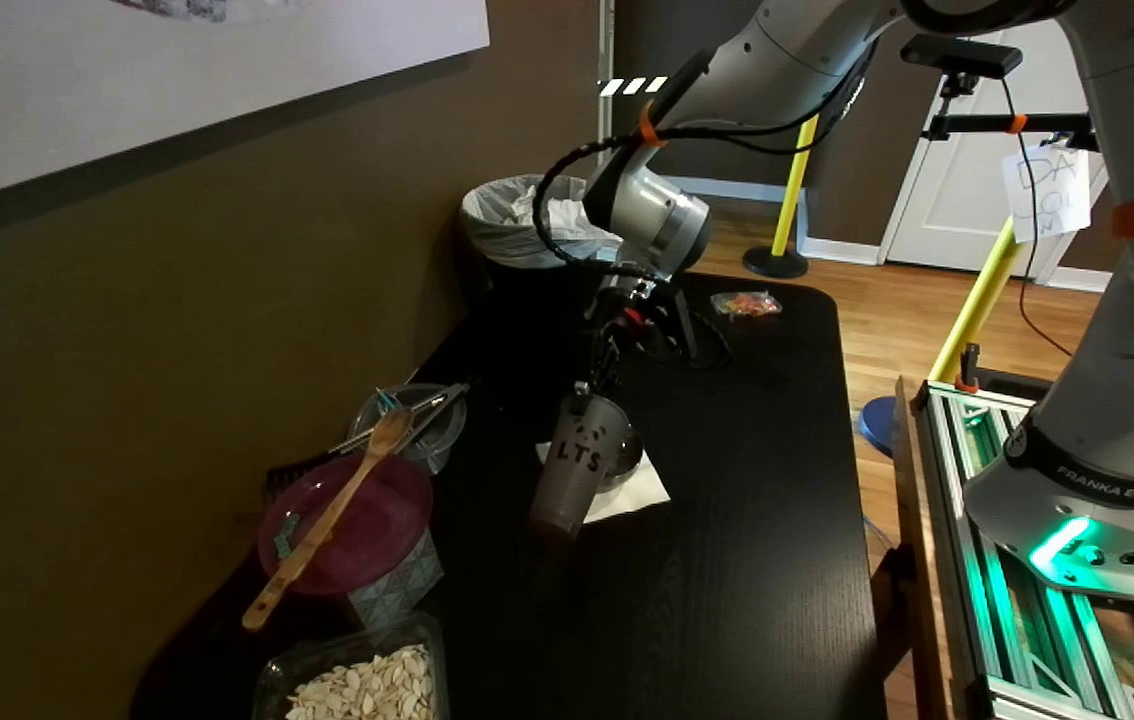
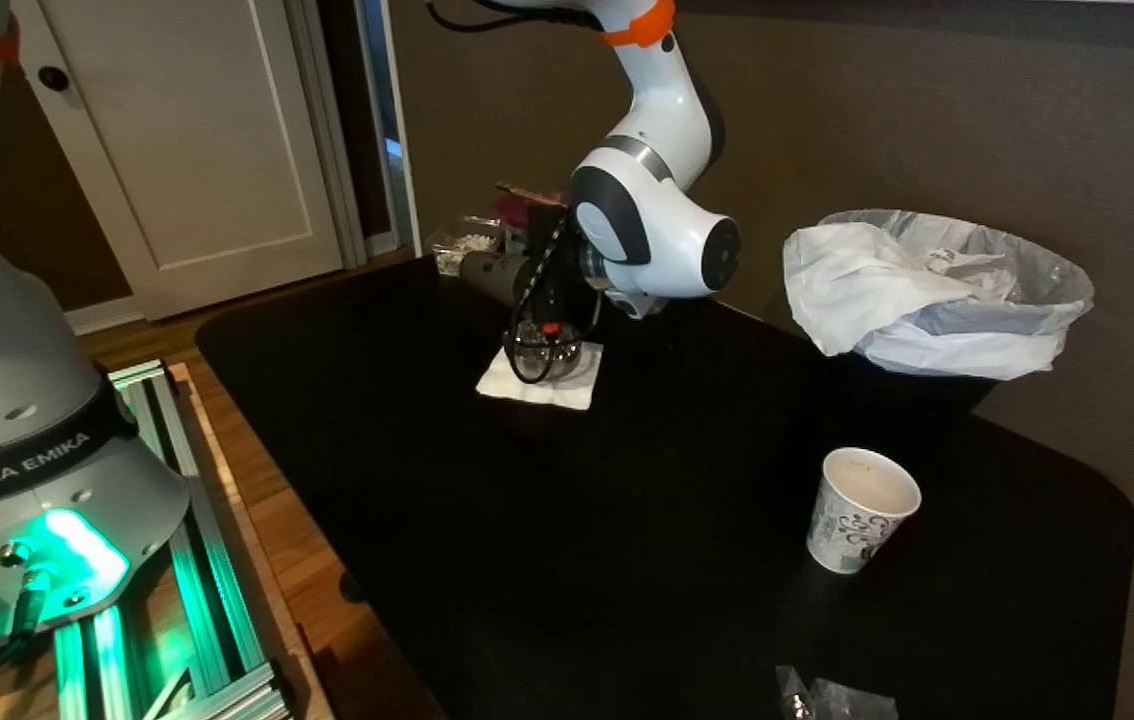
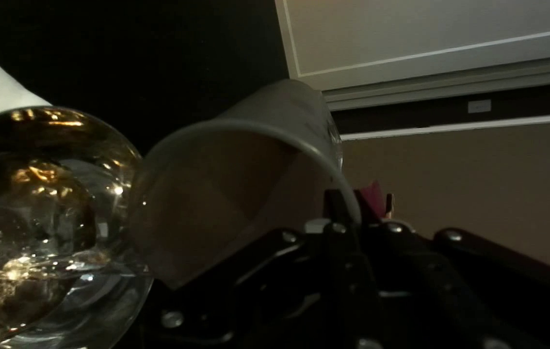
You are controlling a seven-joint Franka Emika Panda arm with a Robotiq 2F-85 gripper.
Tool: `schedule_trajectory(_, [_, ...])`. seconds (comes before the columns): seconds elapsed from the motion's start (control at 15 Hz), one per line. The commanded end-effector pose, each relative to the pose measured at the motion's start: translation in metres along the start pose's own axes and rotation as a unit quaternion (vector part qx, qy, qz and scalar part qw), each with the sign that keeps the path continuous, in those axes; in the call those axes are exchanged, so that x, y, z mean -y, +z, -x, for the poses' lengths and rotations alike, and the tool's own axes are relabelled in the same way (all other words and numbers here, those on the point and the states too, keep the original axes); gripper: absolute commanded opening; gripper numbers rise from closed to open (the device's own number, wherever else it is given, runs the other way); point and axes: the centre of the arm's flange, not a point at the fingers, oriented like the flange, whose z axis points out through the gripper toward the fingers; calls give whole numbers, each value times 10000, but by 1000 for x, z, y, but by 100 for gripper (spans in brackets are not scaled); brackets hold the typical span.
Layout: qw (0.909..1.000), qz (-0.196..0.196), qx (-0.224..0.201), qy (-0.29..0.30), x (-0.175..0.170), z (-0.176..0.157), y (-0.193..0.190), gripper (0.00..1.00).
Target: Pour the liquid in the cup into the metal bowl
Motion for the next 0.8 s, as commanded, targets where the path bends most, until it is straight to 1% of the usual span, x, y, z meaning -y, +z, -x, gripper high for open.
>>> schedule_trajectory(0.0, [9993,-373,-98,26,-4,-3,-5,1])
schedule_trajectory(0.27, [9983,-554,-174,91,-5,-3,-6,1])
schedule_trajectory(0.73, [9969,-753,-163,165,-8,0,-5,1])
